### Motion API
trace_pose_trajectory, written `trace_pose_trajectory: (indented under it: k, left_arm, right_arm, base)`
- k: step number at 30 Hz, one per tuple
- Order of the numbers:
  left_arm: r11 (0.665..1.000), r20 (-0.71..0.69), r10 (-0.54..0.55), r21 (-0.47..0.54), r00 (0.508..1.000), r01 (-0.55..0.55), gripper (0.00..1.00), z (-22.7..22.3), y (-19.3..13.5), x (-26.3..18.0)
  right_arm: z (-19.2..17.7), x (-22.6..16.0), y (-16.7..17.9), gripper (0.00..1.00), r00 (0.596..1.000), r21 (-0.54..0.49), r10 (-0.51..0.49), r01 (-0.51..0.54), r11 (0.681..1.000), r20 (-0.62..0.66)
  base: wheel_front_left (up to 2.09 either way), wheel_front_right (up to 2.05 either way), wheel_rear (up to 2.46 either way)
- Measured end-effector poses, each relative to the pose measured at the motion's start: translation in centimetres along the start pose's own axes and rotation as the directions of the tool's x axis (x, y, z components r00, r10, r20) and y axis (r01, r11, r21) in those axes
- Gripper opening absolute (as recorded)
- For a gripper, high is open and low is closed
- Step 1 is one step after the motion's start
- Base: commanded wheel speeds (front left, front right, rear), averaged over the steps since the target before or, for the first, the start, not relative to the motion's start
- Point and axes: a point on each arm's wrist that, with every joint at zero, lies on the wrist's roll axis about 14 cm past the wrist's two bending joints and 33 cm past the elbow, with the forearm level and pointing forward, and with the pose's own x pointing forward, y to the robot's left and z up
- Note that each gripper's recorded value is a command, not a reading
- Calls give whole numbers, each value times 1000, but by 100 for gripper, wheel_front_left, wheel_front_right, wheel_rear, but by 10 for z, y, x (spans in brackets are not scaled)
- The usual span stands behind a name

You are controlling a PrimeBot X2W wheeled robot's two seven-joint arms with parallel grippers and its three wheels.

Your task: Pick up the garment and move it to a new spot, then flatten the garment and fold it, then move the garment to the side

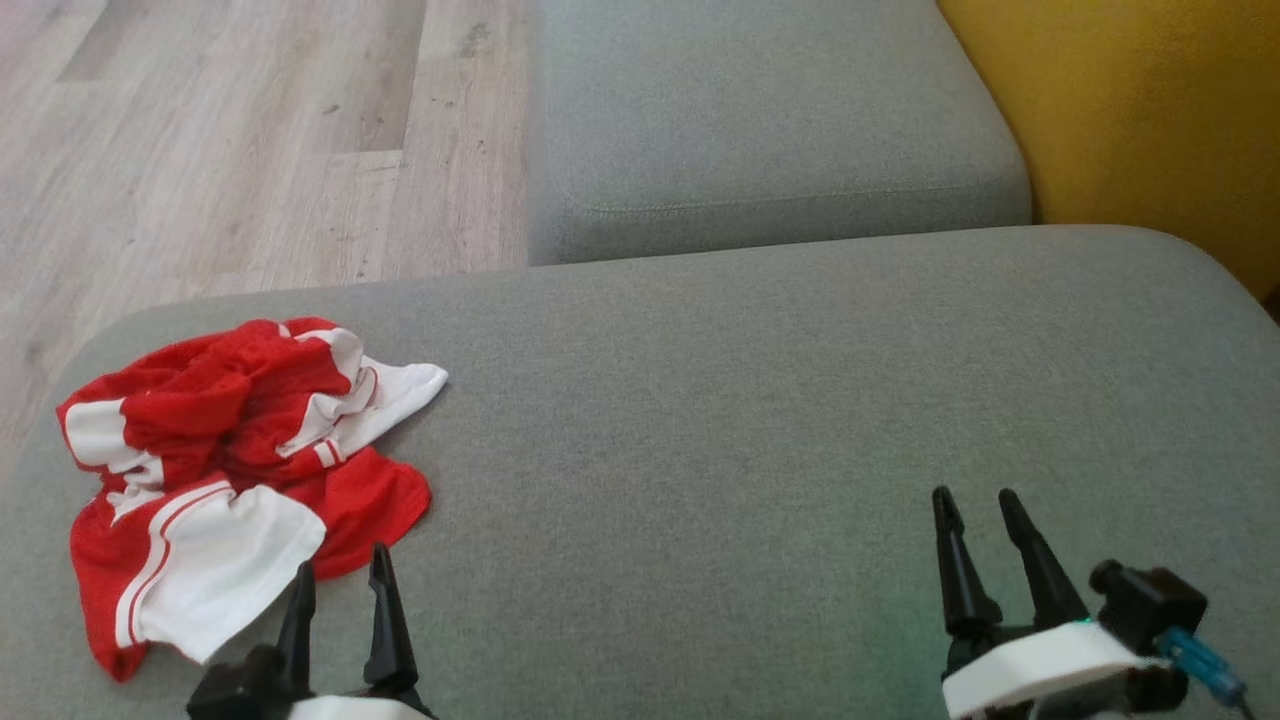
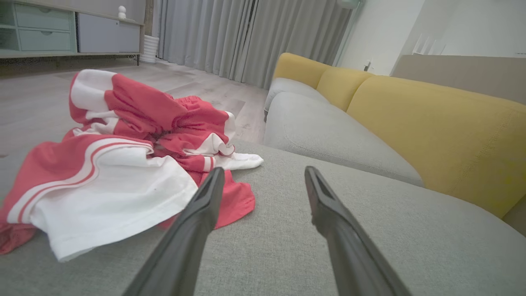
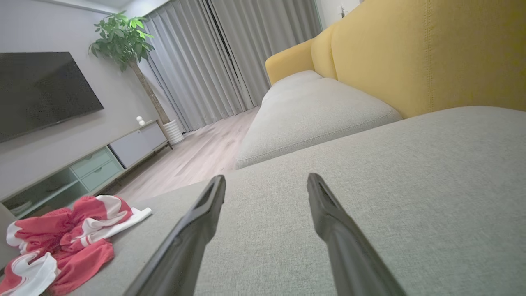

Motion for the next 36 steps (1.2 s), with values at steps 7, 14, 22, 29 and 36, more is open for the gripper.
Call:
trace_pose_trajectory:
  k: [7,14,22,29,36]
  left_arm:
    - [999,24,-10,51,1000,9,100,3,-1,-2]
    - [992,31,-13,127,999,9,100,1,1,-8]
    - [977,56,-6,212,998,-6,100,4,5,-10]
    - [961,75,-17,277,997,-4,100,6,3,-11]
    - [961,62,-10,277,998,-7,100,2,5,-10]
  right_arm:
    - [-3,-6,0,100,1000,-63,5,-5,998,0]
    - [-7,-8,0,100,1000,-131,13,-13,991,-6]
    - [-7,-8,4,100,999,-221,37,-36,975,-3]
    - [-10,-10,5,100,999,-297,53,-54,953,-12]
    - [-14,-9,2,100,999,-295,43,-50,954,-28]
  base:
    - [0,0,0]
    - [0,0,0]
    - [0,0,0]
    - [0,0,0]
    - [0,0,0]
